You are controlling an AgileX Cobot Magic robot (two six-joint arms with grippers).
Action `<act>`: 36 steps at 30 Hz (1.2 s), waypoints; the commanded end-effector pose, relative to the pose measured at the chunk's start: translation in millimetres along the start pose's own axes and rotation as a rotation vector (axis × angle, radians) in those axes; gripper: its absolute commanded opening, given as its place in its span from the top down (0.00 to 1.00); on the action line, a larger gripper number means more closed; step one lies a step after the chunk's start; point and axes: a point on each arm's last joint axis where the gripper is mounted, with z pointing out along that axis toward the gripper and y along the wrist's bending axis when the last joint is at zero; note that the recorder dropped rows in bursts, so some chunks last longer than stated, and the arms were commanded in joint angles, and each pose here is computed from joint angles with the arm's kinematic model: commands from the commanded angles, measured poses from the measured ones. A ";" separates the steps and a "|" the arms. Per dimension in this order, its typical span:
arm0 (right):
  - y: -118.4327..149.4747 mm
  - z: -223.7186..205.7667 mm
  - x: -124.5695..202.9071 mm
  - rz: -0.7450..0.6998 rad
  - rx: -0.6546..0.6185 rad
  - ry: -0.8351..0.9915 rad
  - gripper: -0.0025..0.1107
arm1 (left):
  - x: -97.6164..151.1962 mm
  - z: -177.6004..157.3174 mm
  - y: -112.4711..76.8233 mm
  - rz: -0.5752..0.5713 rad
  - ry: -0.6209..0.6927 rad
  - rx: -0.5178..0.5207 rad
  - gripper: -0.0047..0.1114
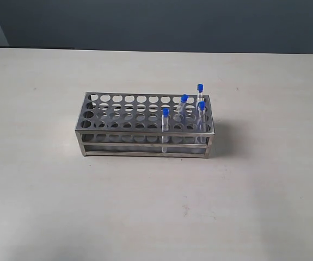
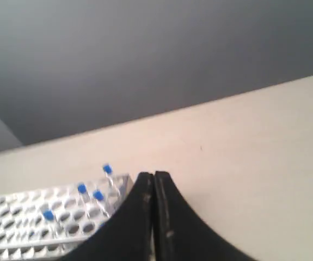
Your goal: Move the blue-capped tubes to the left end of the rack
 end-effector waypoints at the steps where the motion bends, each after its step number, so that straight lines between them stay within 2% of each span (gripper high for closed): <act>1: 12.2 43.6 -21.8 -0.190 -0.068 0.289 0.98 | -1.6 -0.5 -0.7 -0.005 -0.011 0.010 0.95; 5: 32.4 104.6 -37.4 -0.297 -0.172 0.498 0.98 | -1.6 -0.5 -0.7 -0.005 -0.011 0.010 0.95; 7: 47.7 151.2 -39.8 -0.417 -0.207 0.607 0.98 | -1.6 -0.5 -0.7 -0.005 -0.011 0.010 0.95; 10: 71.2 211.6 -17.7 -0.505 -0.267 0.741 0.98 | -1.6 -0.5 -0.7 -0.005 -0.011 0.010 0.95; 13: 86.3 239.0 5.8 -0.594 -0.301 0.802 0.98 | -1.6 -0.5 -0.7 -0.005 -0.011 0.010 0.95; 15: 96.1 254.8 23.5 -0.618 -0.316 0.799 0.83 | -1.8 -0.5 -0.7 -0.005 -0.013 0.010 0.95; 16: 97.0 257.7 25.6 -0.620 -0.315 0.790 0.78 | -1.8 -0.5 -0.7 -0.005 -0.013 0.010 0.95; 17: 98.0 262.6 29.7 -0.620 -0.311 0.773 0.68 | -1.8 -0.5 -0.7 -0.005 -0.013 0.010 0.95; 19: 96.4 267.4 34.7 -0.620 -0.304 0.775 0.62 | -1.8 -0.5 -0.7 -0.005 -0.013 0.010 0.95; 30: 82.6 291.8 71.3 -0.641 -0.268 0.838 0.63 | -1.9 -0.5 -0.8 -0.004 -0.015 0.011 0.95; 33: 79.5 297.5 79.4 -0.641 -0.258 0.842 0.67 | -1.8 -0.5 -0.7 -0.004 -0.013 0.010 0.95; 36: 77.8 300.1 83.8 -0.642 -0.254 0.847 0.80 | -1.8 -0.5 -0.7 -0.004 -0.013 0.010 0.95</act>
